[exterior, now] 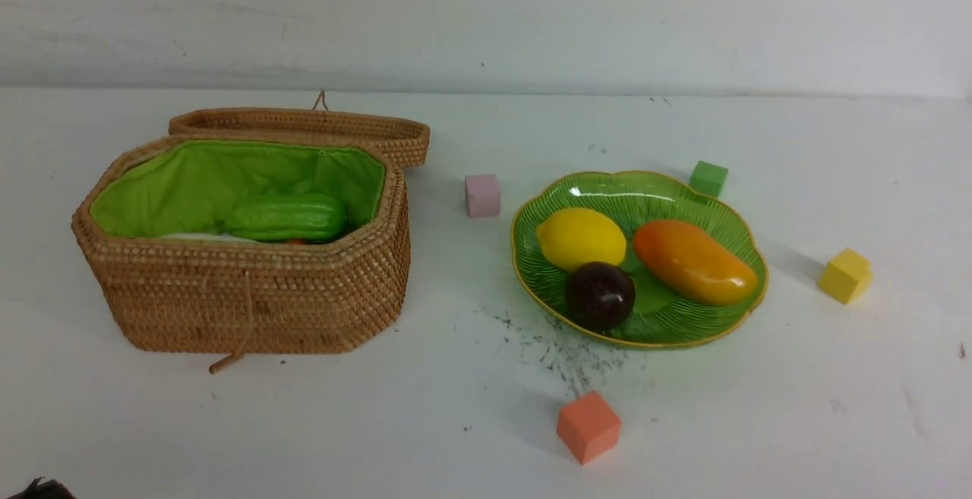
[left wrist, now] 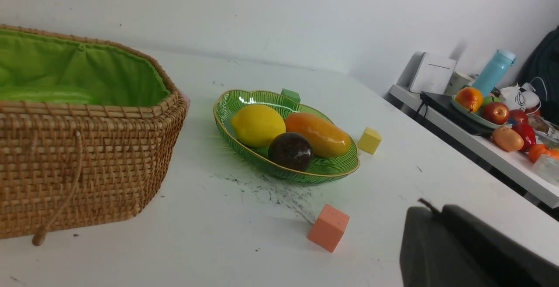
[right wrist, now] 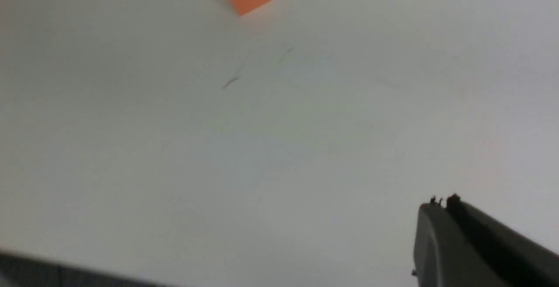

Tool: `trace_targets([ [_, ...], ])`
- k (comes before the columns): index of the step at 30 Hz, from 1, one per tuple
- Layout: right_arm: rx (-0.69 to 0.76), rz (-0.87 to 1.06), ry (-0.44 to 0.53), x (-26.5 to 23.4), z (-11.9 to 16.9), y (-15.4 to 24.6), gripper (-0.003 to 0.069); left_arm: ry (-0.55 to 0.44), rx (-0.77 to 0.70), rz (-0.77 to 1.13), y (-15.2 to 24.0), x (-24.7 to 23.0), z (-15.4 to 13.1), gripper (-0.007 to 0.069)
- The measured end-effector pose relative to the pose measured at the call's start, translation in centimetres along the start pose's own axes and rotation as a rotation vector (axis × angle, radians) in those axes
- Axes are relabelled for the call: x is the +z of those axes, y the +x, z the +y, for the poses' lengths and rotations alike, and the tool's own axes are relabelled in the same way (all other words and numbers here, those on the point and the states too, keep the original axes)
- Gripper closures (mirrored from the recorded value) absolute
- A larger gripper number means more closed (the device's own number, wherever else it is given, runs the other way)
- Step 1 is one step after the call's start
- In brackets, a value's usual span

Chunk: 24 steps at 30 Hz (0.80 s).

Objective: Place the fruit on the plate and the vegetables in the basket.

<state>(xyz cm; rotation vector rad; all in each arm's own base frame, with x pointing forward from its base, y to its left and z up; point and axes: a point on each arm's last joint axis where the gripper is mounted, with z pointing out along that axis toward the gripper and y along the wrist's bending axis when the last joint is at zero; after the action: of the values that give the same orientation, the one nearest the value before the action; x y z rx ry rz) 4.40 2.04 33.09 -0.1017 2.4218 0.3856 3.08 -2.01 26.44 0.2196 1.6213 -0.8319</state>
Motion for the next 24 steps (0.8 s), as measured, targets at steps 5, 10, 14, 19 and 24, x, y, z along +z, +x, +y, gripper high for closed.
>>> trace_targets([
  [5, -0.049, -0.355, 0.126, 2.5, -2.0, 1.1, 0.0677, 0.0, 0.0, 0.0, 0.0, 0.0, 0.0, 0.0596],
  [10, -0.031, -0.561, 0.217, 8.0, -4.6, 5.6, 0.0677, 0.0, 0.0, 0.0, 0.0, 0.0, 0.0, 0.0589],
  [14, -0.018, -0.585, 0.226, 11.2, -5.8, 8.9, 0.0677, 0.0, 0.0, 0.0, 0.0, 0.0, 0.0, 0.0586],
  [19, 0.008, -0.581, 0.214, 11.5, -5.8, 9.4, 0.0677, 0.0, 0.002, 0.001, 0.0, 0.0, 0.0, 0.0586],
  [24, 0.012, -0.58, 0.213, 11.5, -5.8, 9.4, 0.0676, 0.0, 0.002, 0.001, 0.0, 0.0, 0.0, 0.0576],
])
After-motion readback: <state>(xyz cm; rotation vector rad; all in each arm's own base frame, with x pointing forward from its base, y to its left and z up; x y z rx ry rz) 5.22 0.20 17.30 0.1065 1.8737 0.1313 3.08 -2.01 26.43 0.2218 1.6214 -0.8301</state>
